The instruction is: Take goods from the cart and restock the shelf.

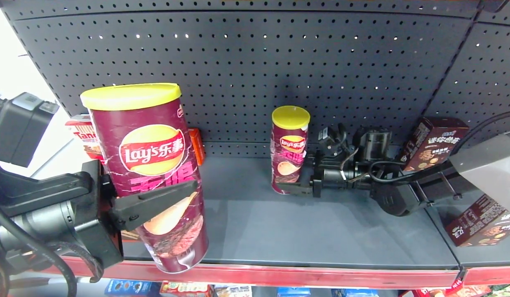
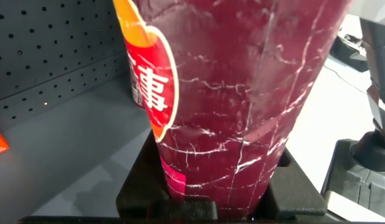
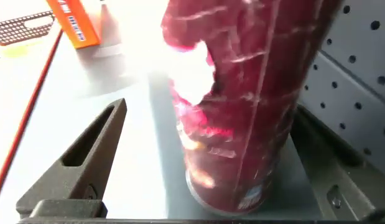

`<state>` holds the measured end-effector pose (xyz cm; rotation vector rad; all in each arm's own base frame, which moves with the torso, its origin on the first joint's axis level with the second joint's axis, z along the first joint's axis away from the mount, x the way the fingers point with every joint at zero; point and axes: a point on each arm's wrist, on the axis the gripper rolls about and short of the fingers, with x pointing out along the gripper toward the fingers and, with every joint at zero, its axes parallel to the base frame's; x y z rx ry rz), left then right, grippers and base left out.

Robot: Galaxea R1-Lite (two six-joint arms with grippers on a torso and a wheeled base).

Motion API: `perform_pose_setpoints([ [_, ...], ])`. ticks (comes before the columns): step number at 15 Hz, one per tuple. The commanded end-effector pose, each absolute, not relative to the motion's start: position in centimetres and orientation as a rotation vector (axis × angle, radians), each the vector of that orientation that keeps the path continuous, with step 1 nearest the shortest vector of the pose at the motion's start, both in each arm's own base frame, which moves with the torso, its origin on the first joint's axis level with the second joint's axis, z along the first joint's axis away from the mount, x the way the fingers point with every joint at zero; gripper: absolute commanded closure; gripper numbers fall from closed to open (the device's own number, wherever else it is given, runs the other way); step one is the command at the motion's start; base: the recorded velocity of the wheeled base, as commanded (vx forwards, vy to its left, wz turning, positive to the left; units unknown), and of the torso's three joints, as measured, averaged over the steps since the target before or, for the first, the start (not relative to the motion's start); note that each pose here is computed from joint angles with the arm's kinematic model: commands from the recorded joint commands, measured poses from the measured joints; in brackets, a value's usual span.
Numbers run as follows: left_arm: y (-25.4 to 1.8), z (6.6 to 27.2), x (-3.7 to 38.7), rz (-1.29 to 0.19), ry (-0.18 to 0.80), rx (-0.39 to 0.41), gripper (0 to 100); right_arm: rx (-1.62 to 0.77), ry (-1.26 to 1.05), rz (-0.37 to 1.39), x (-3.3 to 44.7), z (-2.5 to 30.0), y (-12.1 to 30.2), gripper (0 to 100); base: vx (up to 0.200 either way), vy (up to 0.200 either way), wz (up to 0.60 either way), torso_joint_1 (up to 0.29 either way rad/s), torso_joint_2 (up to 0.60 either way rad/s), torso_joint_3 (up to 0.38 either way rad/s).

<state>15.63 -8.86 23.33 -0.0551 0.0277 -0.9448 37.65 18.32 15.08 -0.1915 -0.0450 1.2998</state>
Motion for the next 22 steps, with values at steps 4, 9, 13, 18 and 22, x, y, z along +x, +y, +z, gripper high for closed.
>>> perform_pose_setpoints([
  [4,-8.8,23.1,15.6,-0.944,0.035,-0.055,100,-0.191,-0.036,1.314,34.5,15.6,17.4,0,0.0,0.0,0.0,0.0,0.0,0.0],
  [9,-8.6,22.7,15.1,-0.944,0.043,-0.056,100,-0.194,-0.047,1.288,35.4,15.3,17.3,0,0.0,0.0,0.0,0.0,0.0,0.0],
  [13,-8.6,22.7,15.1,-0.944,0.043,-0.056,100,-0.201,-0.082,1.292,37.2,15.0,18.5,0,0.0,0.0,0.0,0.0,0.0,0.0],
  [18,-8.6,22.7,15.1,-0.944,0.041,-0.056,100,-0.203,-0.111,1.34,38.1,13.9,20.2,100,0.0,0.0,0.0,0.0,0.0,0.0],
  [22,-8.6,22.7,15.1,-0.943,0.046,-0.063,100,-0.199,-0.113,1.333,37.6,14.3,20.6,100,0.0,0.0,0.0,0.0,0.0,0.0],
])
